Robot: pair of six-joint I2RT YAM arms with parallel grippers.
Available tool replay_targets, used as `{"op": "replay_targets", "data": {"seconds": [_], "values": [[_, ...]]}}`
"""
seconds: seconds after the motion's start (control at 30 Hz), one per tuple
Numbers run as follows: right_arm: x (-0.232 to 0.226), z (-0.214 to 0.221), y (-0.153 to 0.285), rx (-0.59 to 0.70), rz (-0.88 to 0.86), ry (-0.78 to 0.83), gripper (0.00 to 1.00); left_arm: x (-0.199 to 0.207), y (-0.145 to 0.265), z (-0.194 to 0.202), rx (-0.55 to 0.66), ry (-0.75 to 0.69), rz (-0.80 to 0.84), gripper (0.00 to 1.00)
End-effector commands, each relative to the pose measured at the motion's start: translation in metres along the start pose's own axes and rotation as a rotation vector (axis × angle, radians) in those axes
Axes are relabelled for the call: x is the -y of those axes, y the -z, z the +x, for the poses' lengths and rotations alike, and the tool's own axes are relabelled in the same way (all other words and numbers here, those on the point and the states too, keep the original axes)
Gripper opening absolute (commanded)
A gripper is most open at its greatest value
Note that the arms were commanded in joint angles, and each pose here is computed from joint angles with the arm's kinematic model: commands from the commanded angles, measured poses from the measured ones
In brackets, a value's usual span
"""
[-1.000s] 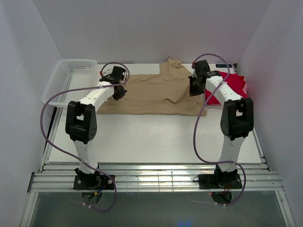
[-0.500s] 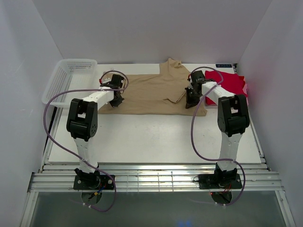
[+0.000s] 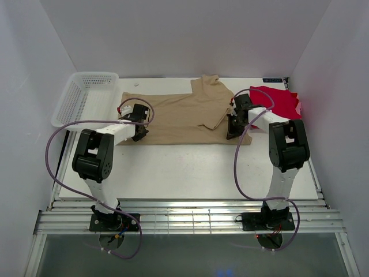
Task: Fold and stack the t-shirts
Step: Fold the tshirt
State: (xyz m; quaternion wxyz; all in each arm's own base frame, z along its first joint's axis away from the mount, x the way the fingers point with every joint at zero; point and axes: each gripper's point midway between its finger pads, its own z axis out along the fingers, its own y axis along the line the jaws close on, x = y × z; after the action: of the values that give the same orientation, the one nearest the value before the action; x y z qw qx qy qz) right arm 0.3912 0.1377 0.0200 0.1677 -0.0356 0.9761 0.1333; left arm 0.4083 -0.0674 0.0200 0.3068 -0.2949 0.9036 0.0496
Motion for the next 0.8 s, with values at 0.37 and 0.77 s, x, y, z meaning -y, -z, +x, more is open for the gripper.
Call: {"op": "replay_targets", "data": {"seconds": [0.37, 0.77], "values": [[-0.001, 0.127, 0.04, -0.175, 0.074, -0.008, 0.08, -0.107, 0.045, 0.087, -0.212, -0.06, -0.188, 0.0], [-0.054, 0.05, 0.102, 0.096, -0.029, 0.093, 0.38, -0.021, 0.119, 0.026, -0.09, -0.014, 0.155, 0.0]]}}
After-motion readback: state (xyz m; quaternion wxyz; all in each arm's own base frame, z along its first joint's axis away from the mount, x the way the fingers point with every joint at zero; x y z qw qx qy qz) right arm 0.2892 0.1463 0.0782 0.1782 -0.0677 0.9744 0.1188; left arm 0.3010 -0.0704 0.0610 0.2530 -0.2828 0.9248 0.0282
